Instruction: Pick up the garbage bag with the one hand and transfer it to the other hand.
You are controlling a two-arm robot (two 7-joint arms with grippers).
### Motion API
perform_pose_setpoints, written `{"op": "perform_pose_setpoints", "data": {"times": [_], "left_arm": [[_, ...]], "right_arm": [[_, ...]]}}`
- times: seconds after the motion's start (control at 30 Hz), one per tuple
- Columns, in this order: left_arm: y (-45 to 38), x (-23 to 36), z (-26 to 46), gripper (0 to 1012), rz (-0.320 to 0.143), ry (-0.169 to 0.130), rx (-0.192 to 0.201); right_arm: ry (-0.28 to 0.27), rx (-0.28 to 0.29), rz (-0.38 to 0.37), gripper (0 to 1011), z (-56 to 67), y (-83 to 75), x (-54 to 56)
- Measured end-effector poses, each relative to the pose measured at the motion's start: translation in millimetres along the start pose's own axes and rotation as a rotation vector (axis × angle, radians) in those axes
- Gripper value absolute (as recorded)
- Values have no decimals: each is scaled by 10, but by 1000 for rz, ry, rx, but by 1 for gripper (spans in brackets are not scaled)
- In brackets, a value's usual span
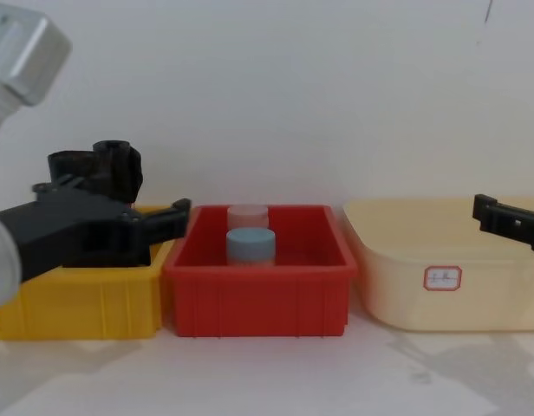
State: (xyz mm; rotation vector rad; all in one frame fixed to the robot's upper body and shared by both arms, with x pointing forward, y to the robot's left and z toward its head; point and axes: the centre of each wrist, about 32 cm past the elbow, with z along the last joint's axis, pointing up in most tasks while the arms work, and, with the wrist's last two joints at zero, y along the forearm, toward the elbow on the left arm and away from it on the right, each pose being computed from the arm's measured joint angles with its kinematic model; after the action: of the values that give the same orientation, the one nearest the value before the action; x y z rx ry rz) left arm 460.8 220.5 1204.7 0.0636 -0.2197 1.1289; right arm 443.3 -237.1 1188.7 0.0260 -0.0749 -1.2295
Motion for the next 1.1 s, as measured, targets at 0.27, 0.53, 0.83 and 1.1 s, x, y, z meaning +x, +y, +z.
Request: {"op": "perform_pose_setpoints", "data": {"times": [0.27,0.53,0.83,1.1], "left_arm": [[179,167,-13,1001,52,23,17],[215,377,-54,1001,104,41,46],[91,557,-124,1001,111,67,73],[-70,641,-165,1001,90,88,81]], "right_arm": [[0,0,0,1001,0,0,0],[0,0,0,1001,0,0,0],[0,0,0,1001,0,0,0],[0,0,0,1001,0,0,0]]}}
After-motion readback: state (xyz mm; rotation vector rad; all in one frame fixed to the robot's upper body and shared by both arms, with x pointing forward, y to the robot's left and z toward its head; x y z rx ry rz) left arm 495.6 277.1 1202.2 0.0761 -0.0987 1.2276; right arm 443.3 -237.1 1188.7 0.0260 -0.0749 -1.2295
